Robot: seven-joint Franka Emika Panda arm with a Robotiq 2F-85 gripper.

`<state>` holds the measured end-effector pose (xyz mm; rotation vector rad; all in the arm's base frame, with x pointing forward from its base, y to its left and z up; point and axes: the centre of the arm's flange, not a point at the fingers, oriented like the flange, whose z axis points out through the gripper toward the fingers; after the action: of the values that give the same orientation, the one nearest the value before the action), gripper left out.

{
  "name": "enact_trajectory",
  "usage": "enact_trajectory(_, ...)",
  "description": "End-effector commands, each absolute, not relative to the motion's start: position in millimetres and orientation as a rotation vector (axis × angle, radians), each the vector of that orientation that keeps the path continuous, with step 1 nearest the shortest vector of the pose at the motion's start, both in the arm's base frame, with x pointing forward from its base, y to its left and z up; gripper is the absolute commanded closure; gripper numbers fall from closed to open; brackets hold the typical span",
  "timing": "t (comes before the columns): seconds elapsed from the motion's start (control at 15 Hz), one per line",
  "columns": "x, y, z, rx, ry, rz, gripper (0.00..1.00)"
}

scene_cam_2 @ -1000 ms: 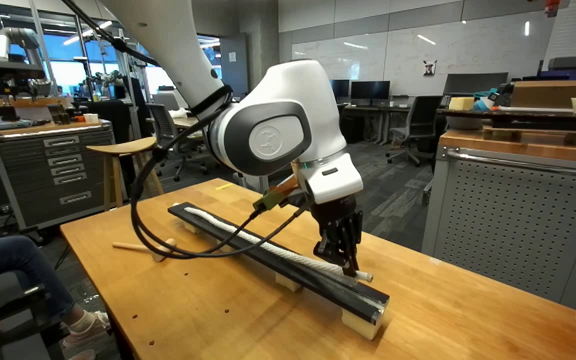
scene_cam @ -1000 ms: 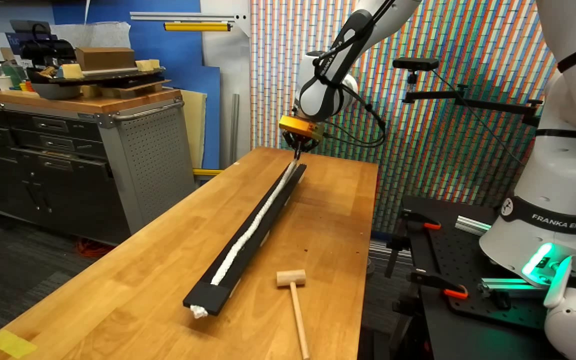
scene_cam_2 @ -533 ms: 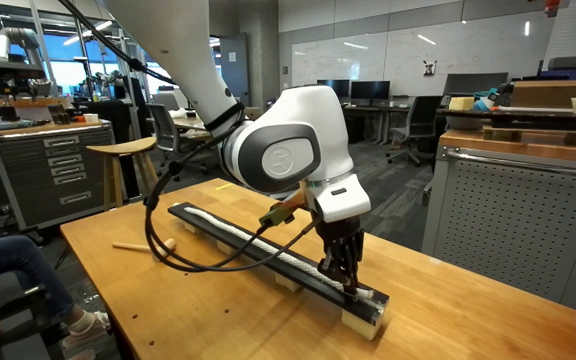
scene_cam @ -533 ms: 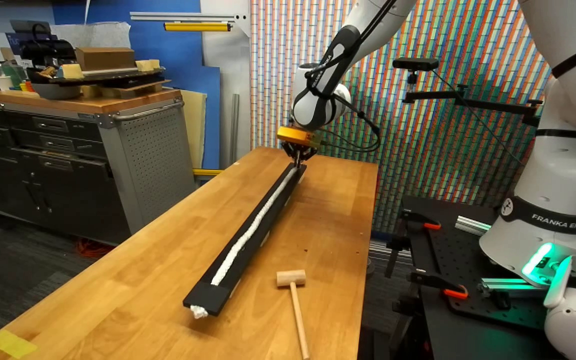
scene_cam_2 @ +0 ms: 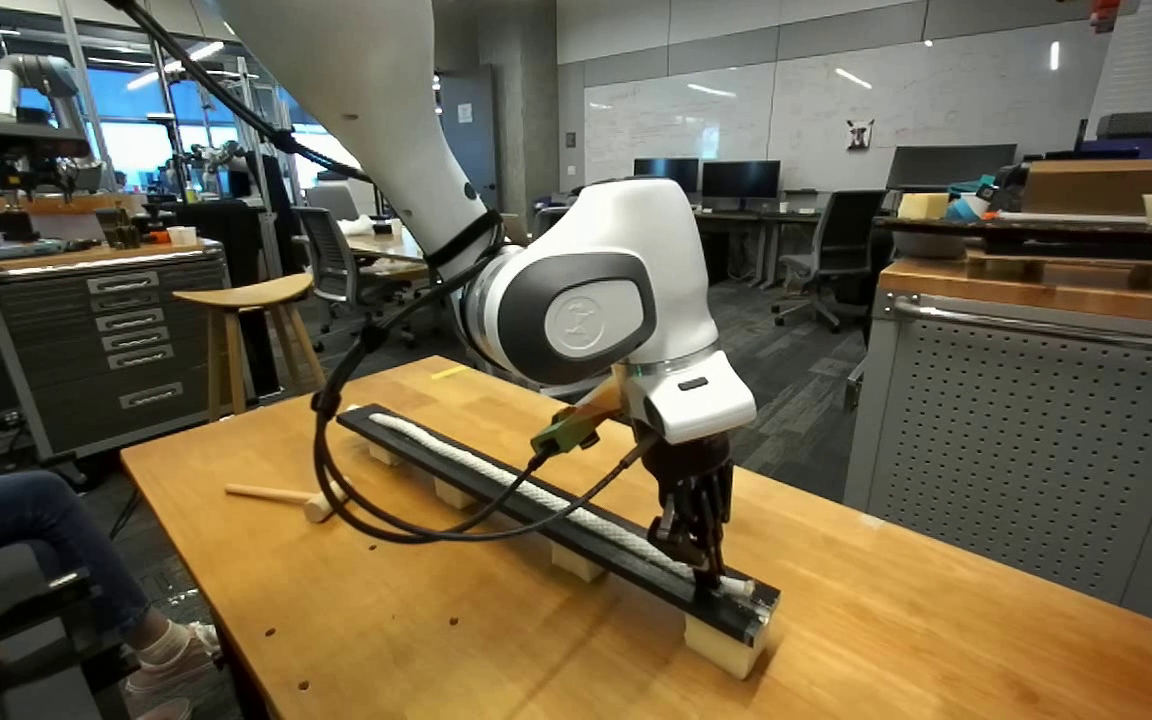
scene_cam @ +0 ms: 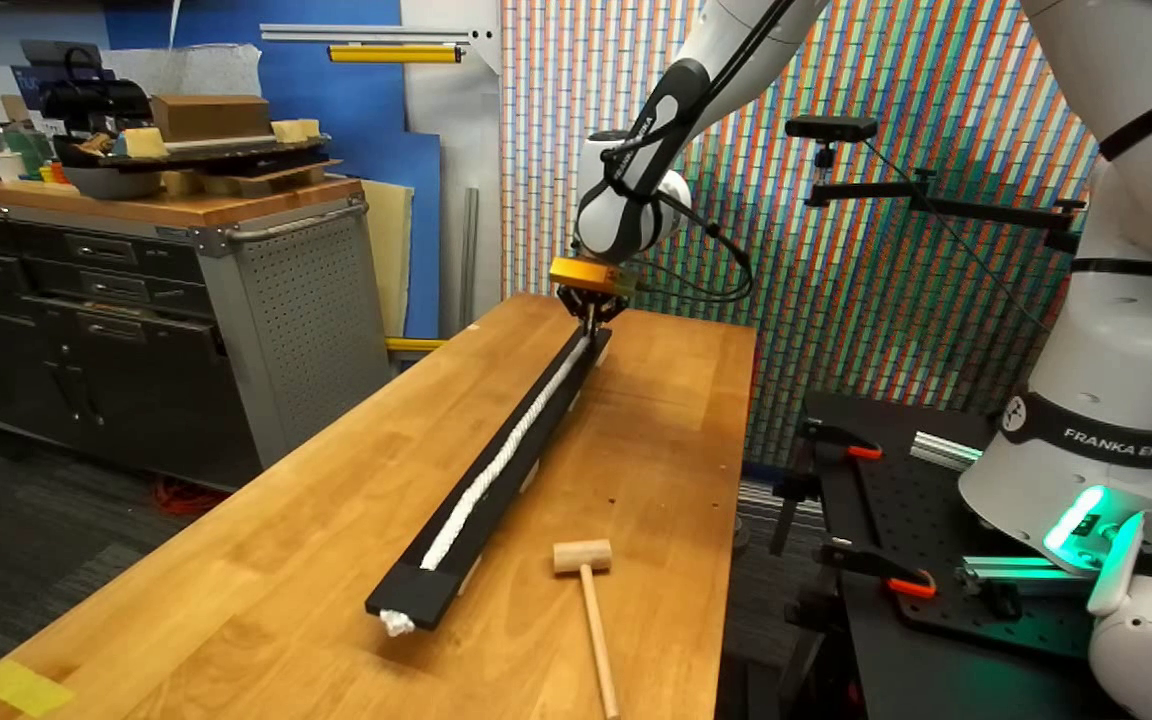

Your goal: Align the rope with the black object.

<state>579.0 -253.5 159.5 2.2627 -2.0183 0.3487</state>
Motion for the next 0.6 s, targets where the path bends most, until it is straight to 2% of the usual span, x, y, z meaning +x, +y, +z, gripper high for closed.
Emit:
enact_trajectory(0.0, 588, -262, 162, 2.292, -2.008, 0.341, 0.66)
enact_trajectory(0.13, 587, -261, 165, 2.299, -2.005, 0.348, 0.56)
enact_trajectory(0.53, 588, -251, 182, 2.365, -1.955, 0.377, 0.10)
